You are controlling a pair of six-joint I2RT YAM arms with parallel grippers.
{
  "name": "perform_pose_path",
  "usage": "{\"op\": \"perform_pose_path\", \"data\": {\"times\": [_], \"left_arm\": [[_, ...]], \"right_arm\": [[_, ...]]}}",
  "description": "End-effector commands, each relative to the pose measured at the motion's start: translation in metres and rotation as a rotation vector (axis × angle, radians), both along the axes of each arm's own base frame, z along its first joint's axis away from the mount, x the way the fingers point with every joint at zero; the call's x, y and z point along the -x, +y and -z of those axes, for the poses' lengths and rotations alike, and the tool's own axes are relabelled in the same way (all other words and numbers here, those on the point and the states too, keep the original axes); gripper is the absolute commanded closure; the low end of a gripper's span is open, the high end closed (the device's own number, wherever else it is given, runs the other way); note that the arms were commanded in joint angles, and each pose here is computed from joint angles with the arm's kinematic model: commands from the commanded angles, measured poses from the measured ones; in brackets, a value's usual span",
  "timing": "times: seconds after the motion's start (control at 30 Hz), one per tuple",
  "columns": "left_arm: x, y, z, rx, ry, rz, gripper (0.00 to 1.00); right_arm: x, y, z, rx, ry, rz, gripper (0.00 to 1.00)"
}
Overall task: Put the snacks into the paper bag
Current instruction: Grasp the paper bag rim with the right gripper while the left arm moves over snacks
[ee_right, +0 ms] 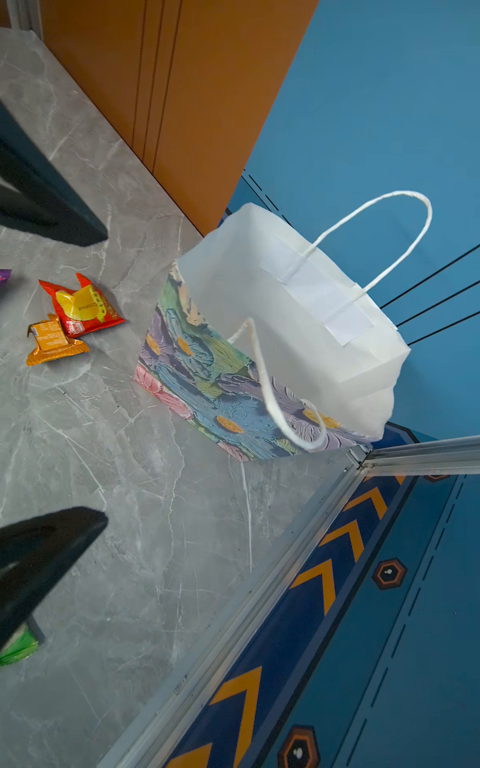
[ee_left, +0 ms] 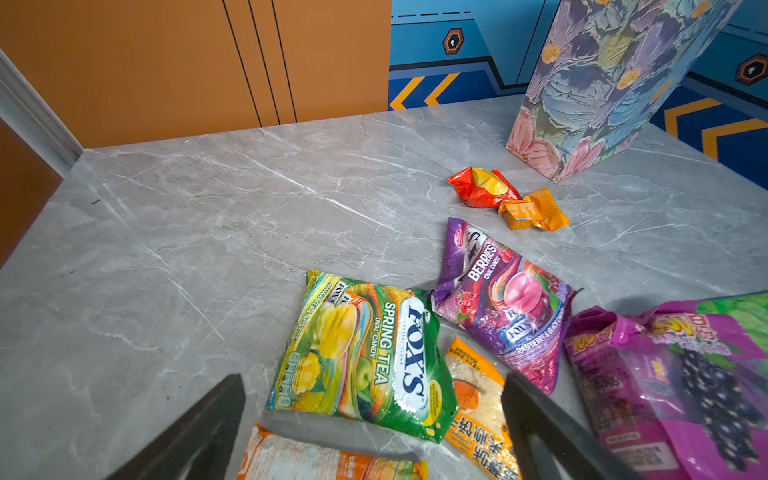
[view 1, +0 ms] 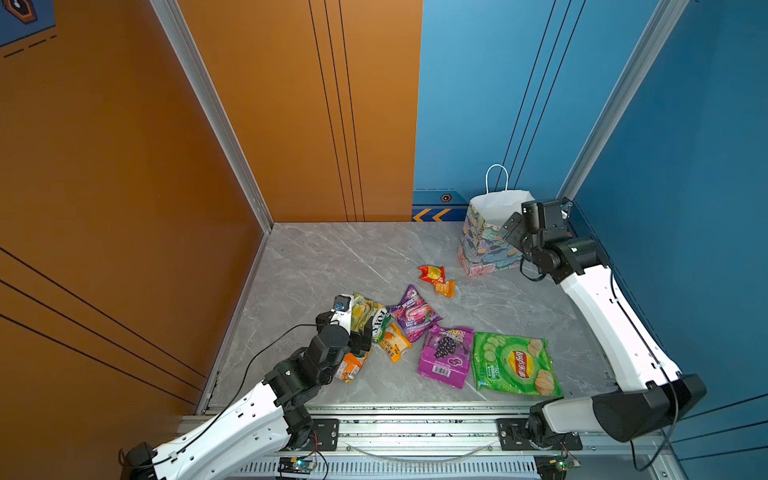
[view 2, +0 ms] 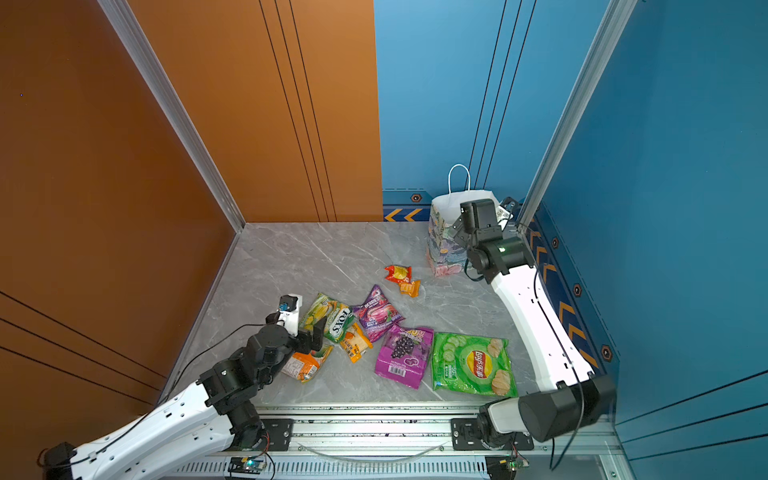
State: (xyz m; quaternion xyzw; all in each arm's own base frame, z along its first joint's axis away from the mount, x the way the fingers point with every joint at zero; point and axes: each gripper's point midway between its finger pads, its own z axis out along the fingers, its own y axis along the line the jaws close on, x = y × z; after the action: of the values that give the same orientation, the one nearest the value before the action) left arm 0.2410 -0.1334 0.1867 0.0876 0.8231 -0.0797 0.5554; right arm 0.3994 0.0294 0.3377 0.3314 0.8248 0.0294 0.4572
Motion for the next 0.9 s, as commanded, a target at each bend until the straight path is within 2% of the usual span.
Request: {"op": "perform_pose_path", "data": {"times": [0.0, 0.2, 0.5, 0.87], "left_arm": [[0.001, 0.003, -0.006, -0.007, -0.040, -0.006, 0.02], [0.003, 0.001, -0.008, 0.004, -0.038, 0.010, 0.02], [0.008, -0.006, -0.010, 0.009, -0.038, 0.045, 0.02], [0.008, -0.014, -0.008, 0.009, -0.030, 0.072, 0.02]], "right_arm": [[-0.007, -0.011, 0.010, -0.013, 0.057, 0.118, 0.00], [-0.037, -0.006, 0.025, -0.080, 0.071, 0.209, 0.00], [-0.069, -0.008, 0.055, -0.095, 0.137, 0.287, 0.04], [-0.081, -0.021, 0.073, -0.113, 0.186, 0.284, 0.33]]}}
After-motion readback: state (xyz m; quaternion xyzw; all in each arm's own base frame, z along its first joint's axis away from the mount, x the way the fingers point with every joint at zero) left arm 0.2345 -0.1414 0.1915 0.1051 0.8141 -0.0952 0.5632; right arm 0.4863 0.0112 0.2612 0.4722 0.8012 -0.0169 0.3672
